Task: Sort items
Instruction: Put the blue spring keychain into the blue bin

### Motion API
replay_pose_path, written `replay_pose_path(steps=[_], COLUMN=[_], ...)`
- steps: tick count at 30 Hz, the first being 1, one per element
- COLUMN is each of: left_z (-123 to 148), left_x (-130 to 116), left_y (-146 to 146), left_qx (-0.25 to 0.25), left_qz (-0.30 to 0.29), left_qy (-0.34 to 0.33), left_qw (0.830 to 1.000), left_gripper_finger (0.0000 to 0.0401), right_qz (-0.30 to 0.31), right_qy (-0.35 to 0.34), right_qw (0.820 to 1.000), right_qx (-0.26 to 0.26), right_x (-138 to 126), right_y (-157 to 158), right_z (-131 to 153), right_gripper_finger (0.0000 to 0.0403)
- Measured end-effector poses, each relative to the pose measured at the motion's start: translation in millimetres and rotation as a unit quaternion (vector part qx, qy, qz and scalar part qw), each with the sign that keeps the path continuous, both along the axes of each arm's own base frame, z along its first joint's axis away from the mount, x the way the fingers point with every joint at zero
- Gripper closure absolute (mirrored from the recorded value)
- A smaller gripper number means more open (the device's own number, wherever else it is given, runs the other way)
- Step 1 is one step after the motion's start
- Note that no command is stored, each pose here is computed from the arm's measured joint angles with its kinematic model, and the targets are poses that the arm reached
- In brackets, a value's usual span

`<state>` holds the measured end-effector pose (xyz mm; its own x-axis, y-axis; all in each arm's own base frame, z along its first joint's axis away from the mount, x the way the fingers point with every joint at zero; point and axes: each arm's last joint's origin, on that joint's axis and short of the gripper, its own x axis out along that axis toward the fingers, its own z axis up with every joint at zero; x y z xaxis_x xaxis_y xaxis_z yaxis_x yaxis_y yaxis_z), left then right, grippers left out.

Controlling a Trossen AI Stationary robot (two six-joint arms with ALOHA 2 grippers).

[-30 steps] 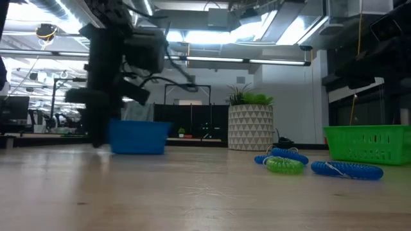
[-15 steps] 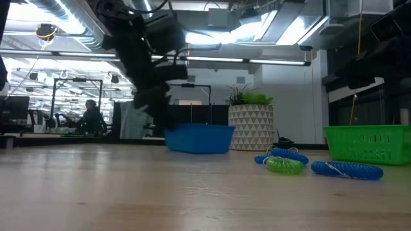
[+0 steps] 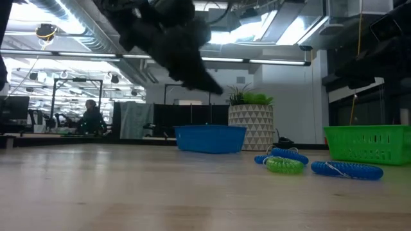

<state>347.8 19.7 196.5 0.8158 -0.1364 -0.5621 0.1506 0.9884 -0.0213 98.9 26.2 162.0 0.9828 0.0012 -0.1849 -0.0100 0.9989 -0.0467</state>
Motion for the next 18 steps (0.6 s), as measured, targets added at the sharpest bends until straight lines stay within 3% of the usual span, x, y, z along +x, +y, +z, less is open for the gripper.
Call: replay_pose_path(steps=[5,10,15,18], left_z=[8.0,8.1,5.8,-3.7], left_x=[10.5,28.5,54.1,70.4], left_y=[-38.1,-63.8,-70.0,-72.8], left_qx=[0.061,0.142,0.099,0.104], left_qz=[-0.074,-0.034,-0.011,-0.02], left_qy=[-0.022,-0.018,0.031,0.063], left_qw=[0.995,0.989,0.995,0.992], left_gripper_finger=[0.037,0.0348,0.031,0.0289], right_qz=[0.0,0.0,0.0,0.0], right_qy=[0.0,0.0,0.0,0.0], right_qw=[1.0,1.0,1.0,1.0], right_qx=[0.0,0.0,0.0,0.0], right_x=[0.0,0.0,0.0,0.0], right_y=[0.0,0.0,0.0,0.0], right_z=[0.0,0.0,0.1,0.1], right_gripper_finger=[0.0313,0.0313,0.0313,0.0313])
